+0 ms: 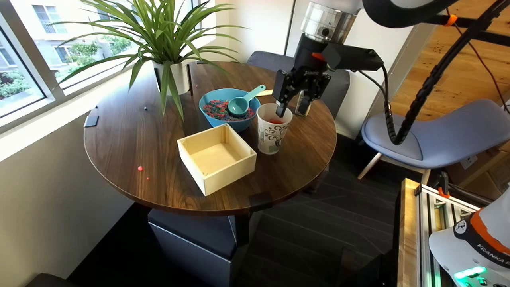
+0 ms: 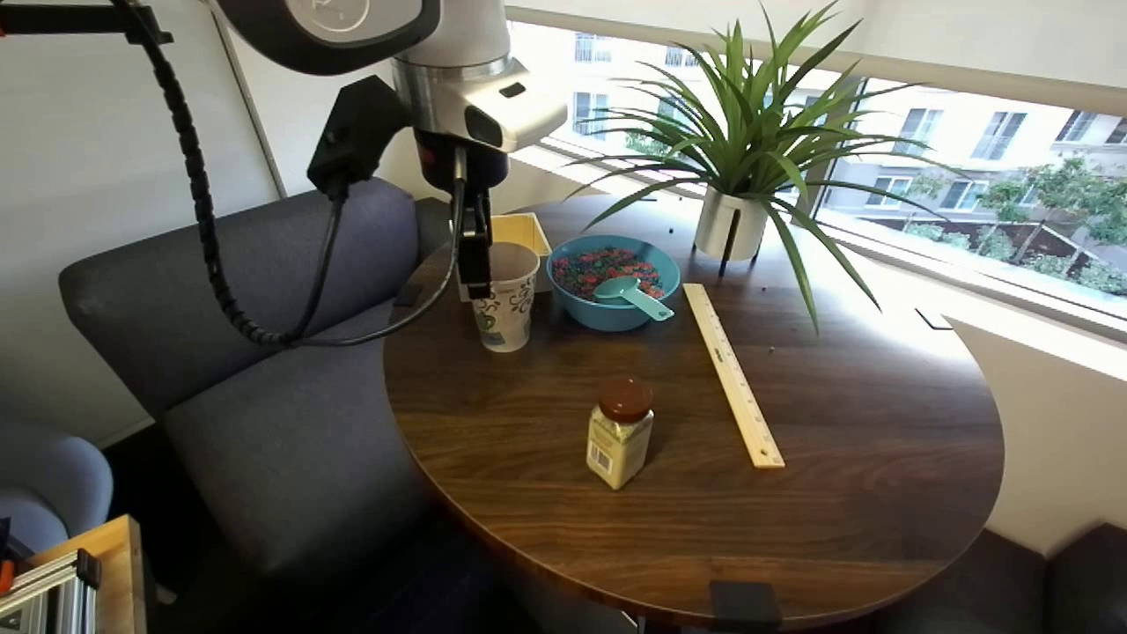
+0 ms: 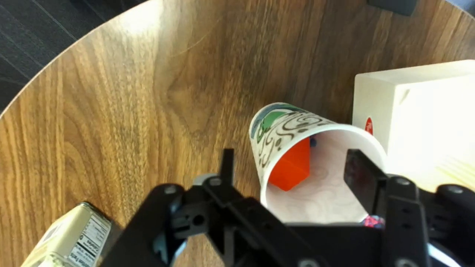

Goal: Pour the contents of the paper cup into the blue bowl

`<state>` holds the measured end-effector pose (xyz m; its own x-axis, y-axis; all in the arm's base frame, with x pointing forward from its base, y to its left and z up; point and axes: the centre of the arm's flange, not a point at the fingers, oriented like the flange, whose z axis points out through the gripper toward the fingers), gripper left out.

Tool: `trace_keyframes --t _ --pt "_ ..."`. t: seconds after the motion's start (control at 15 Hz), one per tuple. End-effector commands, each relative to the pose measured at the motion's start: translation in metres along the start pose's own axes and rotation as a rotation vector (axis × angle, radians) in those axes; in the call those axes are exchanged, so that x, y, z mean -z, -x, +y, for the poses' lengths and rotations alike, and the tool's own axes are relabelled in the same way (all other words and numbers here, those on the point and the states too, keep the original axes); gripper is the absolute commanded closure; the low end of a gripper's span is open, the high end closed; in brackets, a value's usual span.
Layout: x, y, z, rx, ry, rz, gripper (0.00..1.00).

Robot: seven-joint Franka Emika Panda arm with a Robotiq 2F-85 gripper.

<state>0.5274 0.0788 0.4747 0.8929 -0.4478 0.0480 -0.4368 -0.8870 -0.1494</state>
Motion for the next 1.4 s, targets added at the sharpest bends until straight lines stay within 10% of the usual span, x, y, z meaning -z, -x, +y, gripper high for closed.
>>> trace_keyframes --t 0.0,0.33,0.73,1.33 --pt "-0.001 -0.015 -0.008 0.139 -0.009 -0.025 0.19" --pt "-0.004 -0.029 -0.01 0.276 0.003 -0.027 0.5" --pt "-0.009 -0.043 -0.007 0.301 0.022 -0.009 0.41" --pt "-0.015 -0.046 -0.005 0.336 0.091 0.007 1.0"
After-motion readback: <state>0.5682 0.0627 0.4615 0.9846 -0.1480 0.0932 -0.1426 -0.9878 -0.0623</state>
